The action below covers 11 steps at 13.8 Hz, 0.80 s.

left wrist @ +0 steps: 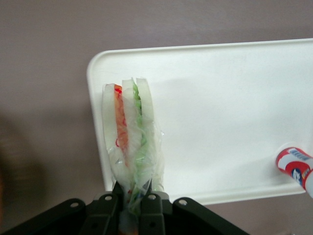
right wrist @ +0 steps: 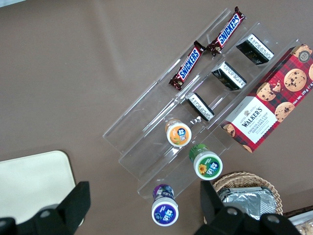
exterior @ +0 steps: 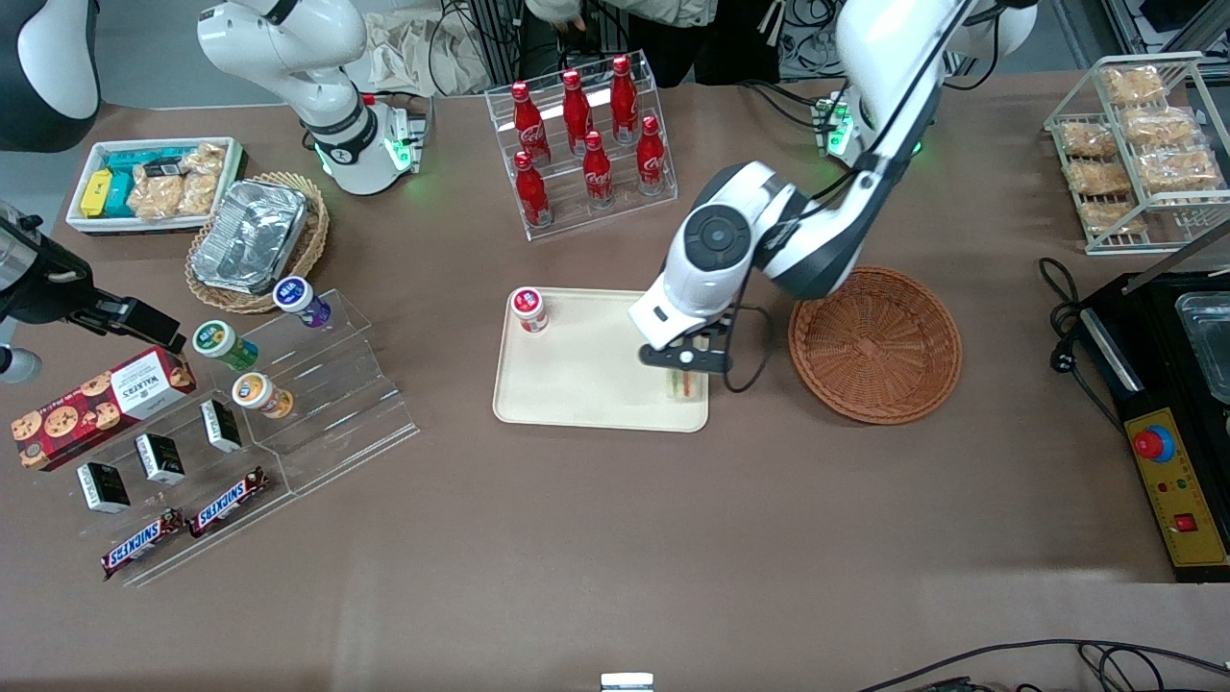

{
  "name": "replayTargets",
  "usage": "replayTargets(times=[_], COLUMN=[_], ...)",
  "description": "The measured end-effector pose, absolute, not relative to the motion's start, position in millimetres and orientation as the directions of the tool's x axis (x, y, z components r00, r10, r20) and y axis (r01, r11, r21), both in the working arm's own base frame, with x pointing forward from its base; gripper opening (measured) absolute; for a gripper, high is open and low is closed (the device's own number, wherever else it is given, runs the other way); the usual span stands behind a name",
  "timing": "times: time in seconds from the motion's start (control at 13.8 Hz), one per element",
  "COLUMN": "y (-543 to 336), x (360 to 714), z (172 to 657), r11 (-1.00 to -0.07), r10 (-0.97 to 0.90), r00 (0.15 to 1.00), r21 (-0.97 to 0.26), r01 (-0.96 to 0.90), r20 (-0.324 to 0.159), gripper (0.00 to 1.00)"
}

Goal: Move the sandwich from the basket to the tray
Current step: 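Carry the sandwich over the cream tray and lower it onto the tray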

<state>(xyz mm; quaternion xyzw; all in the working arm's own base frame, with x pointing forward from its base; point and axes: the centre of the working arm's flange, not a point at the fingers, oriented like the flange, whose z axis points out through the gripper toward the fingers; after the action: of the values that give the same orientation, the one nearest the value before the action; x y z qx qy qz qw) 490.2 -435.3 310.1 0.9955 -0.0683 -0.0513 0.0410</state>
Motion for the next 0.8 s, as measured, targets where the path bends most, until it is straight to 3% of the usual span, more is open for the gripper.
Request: replayTargets(times=[0.36,0.51,0.58,0.8], y=[-441.7,-436.7,-434.1,-420.5], x=[490.5,494.8,497.0,507.7], z=[272.1,270.6,270.2,281.6], r11=[-0.987,-0.989,-0.99,-0.994], r10=[-0.135,-0.125,-0.12,-0.093], r00=[0.985,0.987,0.988,0.991], r21=[0.098,0.092,0.089,0.071], r01=[-0.125,-0.115,-0.111,-0.086], r20=[-0.105,-0.103,-0.102,-0.097], gripper=[0.15,0.22,0.28,0.57])
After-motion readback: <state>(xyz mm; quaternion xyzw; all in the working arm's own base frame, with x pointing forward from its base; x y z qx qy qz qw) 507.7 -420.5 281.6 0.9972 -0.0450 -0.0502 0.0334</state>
